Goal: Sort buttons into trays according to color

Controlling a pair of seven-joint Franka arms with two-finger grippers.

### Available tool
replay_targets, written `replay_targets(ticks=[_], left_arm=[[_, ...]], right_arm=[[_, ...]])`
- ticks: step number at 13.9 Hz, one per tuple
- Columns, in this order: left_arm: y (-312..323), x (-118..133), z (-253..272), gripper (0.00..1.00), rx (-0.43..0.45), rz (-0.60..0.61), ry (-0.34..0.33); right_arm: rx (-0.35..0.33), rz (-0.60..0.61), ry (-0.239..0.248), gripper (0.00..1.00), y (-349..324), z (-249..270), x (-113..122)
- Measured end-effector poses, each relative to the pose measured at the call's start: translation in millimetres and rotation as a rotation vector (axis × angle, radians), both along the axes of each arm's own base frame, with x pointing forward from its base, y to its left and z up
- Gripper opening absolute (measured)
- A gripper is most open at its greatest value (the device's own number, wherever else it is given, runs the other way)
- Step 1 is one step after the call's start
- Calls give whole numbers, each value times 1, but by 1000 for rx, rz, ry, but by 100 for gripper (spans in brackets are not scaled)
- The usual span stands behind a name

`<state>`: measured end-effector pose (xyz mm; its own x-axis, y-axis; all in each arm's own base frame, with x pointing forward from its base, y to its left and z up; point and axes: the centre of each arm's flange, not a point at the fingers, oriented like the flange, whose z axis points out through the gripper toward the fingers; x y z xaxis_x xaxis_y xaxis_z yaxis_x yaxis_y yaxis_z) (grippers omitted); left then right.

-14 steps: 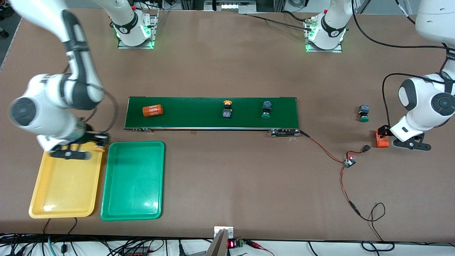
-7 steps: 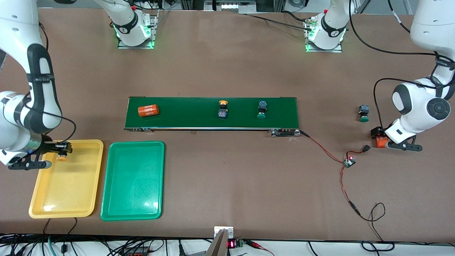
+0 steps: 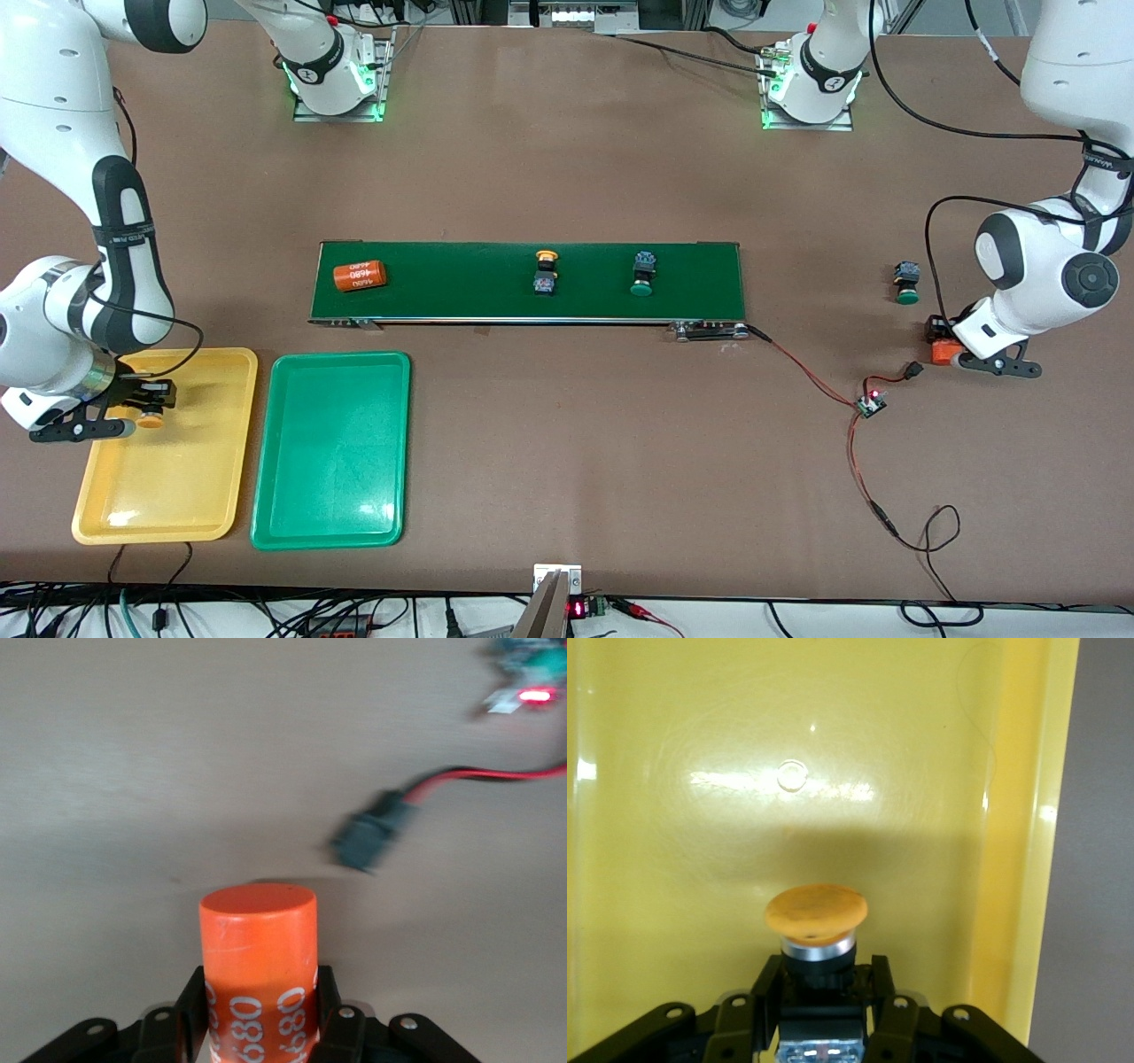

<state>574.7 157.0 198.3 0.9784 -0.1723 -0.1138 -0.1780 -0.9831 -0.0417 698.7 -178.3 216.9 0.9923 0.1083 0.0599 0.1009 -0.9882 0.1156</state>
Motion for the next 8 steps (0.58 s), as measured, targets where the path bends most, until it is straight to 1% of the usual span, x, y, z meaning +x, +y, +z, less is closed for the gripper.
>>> replay_targets(ticks=[3, 4, 5, 6, 8], left_arm=[[-53, 9, 48, 51, -55, -72, 66], [-74, 11, 62, 51, -70, -105, 85], [-97, 13, 71, 51, -85, -142, 104], [-122, 13, 76, 51, -98, -184, 118], [-175, 11, 76, 51, -126, -270, 142]], right_arm=[[3, 4, 0, 75, 2, -1, 1], [9, 7, 0, 87, 6, -1, 1], [22, 11, 0, 90, 12, 1, 2], [46, 12, 11, 90, 22, 6, 0], [112, 0, 50, 92, 53, 28, -12]])
